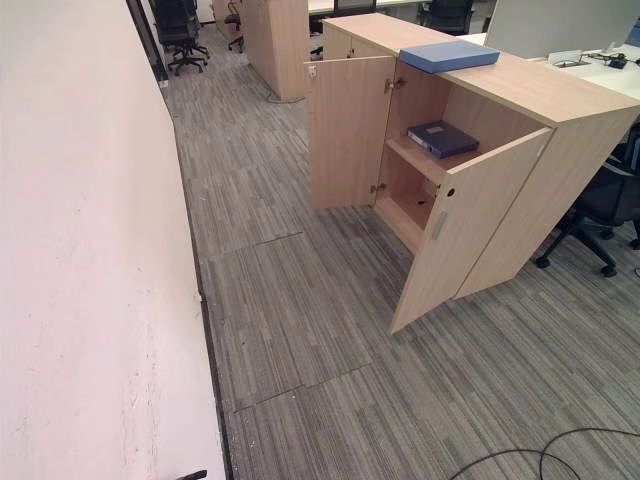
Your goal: Put the empty folder in the office cabinet
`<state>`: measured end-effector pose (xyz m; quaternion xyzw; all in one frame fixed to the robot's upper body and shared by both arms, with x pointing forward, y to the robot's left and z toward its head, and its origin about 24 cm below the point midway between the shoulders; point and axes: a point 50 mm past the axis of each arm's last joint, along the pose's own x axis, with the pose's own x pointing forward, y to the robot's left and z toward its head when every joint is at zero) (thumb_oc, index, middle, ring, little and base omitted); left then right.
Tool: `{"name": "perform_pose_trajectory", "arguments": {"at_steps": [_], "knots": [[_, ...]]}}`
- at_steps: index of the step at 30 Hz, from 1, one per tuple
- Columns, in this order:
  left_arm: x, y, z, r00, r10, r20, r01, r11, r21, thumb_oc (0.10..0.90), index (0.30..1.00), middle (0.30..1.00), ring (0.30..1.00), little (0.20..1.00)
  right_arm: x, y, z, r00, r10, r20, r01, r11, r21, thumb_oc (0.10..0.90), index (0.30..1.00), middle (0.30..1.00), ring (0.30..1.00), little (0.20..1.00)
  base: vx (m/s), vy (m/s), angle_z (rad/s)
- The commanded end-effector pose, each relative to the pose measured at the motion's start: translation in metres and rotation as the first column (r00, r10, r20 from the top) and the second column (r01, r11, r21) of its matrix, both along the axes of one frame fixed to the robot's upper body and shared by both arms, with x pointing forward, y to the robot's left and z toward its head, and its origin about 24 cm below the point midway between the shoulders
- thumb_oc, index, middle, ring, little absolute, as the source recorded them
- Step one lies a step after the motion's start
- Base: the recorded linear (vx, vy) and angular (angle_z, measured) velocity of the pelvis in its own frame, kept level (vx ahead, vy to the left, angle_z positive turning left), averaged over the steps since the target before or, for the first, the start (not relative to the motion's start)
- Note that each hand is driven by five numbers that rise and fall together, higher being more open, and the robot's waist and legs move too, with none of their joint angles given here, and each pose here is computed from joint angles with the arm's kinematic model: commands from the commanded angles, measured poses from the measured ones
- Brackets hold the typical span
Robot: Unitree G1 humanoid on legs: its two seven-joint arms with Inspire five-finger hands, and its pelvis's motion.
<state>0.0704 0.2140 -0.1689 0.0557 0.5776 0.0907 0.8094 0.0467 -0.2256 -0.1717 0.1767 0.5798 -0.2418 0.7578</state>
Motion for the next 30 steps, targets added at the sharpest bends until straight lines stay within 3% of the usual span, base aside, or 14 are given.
{"name": "perform_pose_trajectory", "arguments": {"at_steps": [1, 6, 21, 30], "knots": [[0.002, 0.011, 0.002, 1.000, -0.016, -0.010, 0.017, 0.997, 0.077, 0.800, 0.900, 0.900, 0.900, 0.900, 0.012, -0.004, 0.002, 0.998, -0.052, 0.032, 0.053, 0.999, -0.014, 0.800, 0.900, 0.900, 0.900, 0.900, 0.00, 0.000, 0.00], [-0.001, 0.007, 0.000, 0.999, 0.036, -0.004, -0.035, 0.999, 0.031, 0.800, 0.900, 0.900, 0.900, 0.900, 0.010, -0.003, 0.001, 0.998, -0.057, 0.028, 0.057, 0.998, -0.007, 0.800, 0.900, 0.900, 0.900, 0.900, 0.00, 0.000, 0.00], [-0.013, 0.004, -0.003, 0.995, -0.050, -0.089, 0.047, 0.998, -0.030, 0.800, 0.900, 0.900, 0.900, 0.900, 0.008, -0.007, 0.002, 1.000, 0.028, 0.007, -0.028, 1.000, 0.002, 0.800, 0.900, 0.900, 0.900, 0.900, 0.00, 0.000, 0.00], [-0.013, 0.006, -0.003, 0.991, -0.085, -0.105, 0.081, 0.996, -0.038, 0.800, 0.900, 0.900, 0.900, 0.900, 0.011, -0.009, 0.003, 0.979, 0.201, -0.032, -0.202, 0.979, -0.012, 0.800, 0.900, 0.900, 0.900, 0.900, 0.00, -0.010, 0.00]]}}
